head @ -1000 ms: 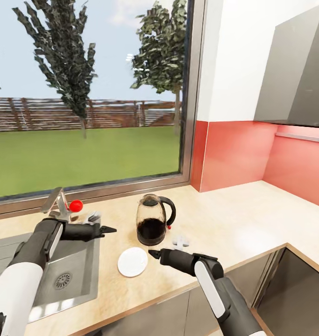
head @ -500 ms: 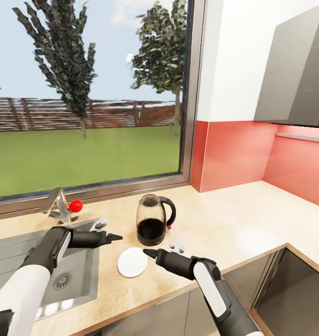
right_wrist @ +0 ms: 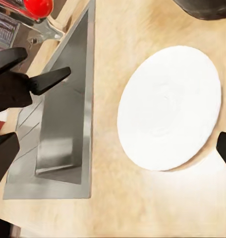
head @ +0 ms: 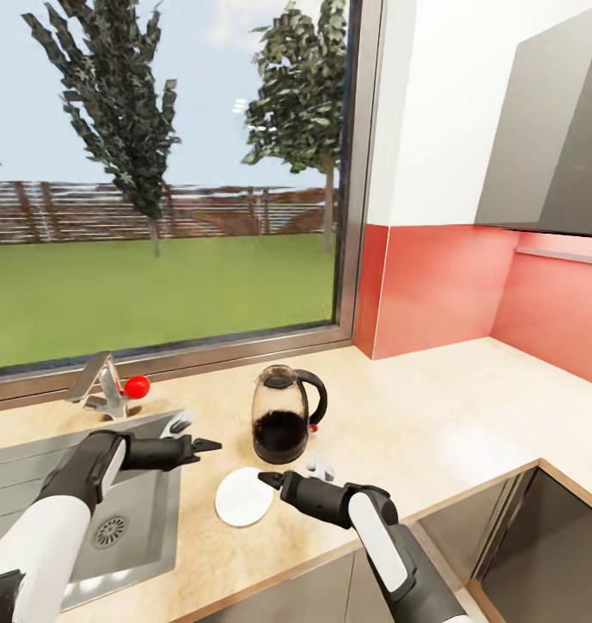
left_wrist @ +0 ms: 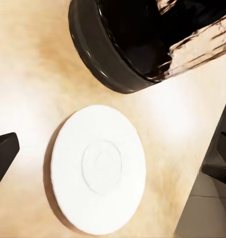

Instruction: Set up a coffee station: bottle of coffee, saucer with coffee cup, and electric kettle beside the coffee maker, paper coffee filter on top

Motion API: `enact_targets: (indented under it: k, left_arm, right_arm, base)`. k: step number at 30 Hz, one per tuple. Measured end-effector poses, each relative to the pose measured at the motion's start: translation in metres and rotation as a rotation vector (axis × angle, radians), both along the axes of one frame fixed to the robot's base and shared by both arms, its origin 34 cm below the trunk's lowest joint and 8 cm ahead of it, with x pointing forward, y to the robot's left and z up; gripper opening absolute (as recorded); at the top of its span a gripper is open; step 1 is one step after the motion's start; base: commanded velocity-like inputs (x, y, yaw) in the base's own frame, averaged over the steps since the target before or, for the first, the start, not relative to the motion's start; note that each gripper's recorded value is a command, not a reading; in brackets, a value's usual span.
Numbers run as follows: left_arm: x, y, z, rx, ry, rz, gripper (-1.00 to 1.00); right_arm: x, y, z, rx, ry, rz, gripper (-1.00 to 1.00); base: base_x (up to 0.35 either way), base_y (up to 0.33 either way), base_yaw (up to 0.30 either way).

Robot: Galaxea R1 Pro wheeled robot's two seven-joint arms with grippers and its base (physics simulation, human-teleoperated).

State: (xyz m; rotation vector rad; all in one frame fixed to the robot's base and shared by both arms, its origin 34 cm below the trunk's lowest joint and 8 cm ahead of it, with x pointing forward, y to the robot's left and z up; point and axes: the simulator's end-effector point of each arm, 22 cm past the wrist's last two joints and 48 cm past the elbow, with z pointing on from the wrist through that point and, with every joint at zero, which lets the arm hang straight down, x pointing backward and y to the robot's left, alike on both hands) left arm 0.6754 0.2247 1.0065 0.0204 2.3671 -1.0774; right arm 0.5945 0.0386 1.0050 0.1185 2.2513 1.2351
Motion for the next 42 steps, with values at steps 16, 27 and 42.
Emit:
enact_targets:
  k: [16,27,42]
  left_arm:
    - [-0.010,-0.003,-0.017,-0.025,0.055,0.005,1.00]
    - [-0.028,-0.010,-0.042,-0.047,0.135,-0.004,1.00]
    - [-0.041,-0.012,-0.057,-0.049,0.170,-0.005,1.00]
  right_arm:
    - [-0.018,-0.005,-0.056,-0.057,0.133,-0.005,1.00]
    - [-0.021,-0.006,-0.061,-0.060,0.146,-0.004,1.00]
    - [-0.022,-0.005,-0.062,-0.060,0.149,-0.003,1.00]
  base:
    - [0.000,0.000,0.000]
    - [0.000,0.000,0.000]
    - [0.087,0.061,0.000]
